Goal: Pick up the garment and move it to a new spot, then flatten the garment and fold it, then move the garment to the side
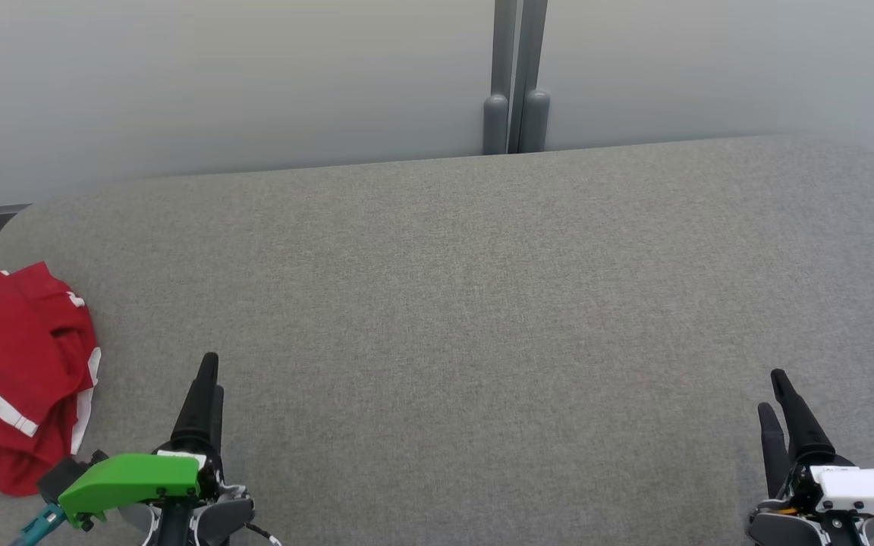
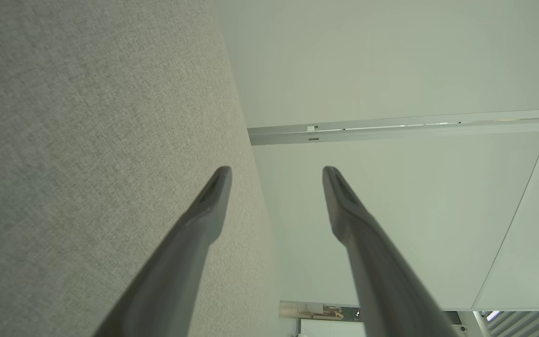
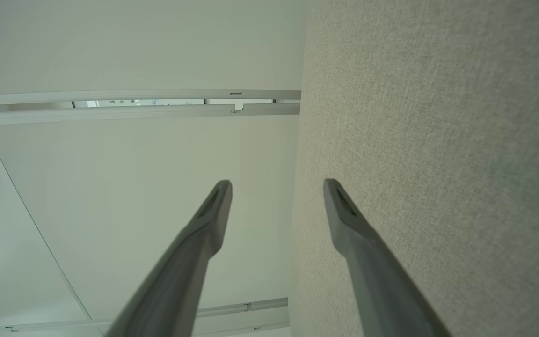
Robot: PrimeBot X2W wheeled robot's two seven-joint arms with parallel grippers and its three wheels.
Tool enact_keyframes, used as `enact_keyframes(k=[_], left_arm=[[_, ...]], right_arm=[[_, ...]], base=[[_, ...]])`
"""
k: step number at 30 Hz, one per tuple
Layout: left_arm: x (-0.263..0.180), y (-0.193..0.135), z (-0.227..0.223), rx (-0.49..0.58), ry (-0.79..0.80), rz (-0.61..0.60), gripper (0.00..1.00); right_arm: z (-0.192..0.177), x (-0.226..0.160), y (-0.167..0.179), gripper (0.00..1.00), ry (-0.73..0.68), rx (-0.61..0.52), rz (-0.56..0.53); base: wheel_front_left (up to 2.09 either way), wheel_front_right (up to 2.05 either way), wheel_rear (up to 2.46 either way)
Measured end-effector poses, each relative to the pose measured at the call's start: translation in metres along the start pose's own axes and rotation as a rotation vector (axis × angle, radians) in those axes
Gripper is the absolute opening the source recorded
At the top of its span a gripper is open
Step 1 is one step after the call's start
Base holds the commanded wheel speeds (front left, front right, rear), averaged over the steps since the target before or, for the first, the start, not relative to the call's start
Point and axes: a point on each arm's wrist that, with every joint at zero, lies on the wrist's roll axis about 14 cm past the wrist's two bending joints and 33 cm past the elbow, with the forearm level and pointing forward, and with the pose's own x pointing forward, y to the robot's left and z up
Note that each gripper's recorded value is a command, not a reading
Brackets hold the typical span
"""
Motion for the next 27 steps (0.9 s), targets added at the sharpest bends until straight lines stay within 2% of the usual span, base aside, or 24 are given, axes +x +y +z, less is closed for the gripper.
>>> enact_keyframes(k=[8, 22, 27], left_arm=[[-0.001, -0.002, 0.003, 0.132, -0.022, 0.006, 1.00], [-0.003, 0.001, -0.006, 0.509, 0.010, 0.029, 1.00], [-0.004, 0.001, -0.006, 0.608, 0.012, 0.031, 1.00]], right_arm=[[-0.009, 0.004, -0.003, 1.00, 0.016, -0.140, -0.014], [-0.029, 0.013, 0.004, 1.00, 0.093, -0.498, 0.018], [-0.037, 0.013, 0.007, 1.00, 0.124, -0.605, 0.036]], base=[[0.00, 0.00, 0.00], [0.00, 0.00, 0.00], [0.00, 0.00, 0.00]])
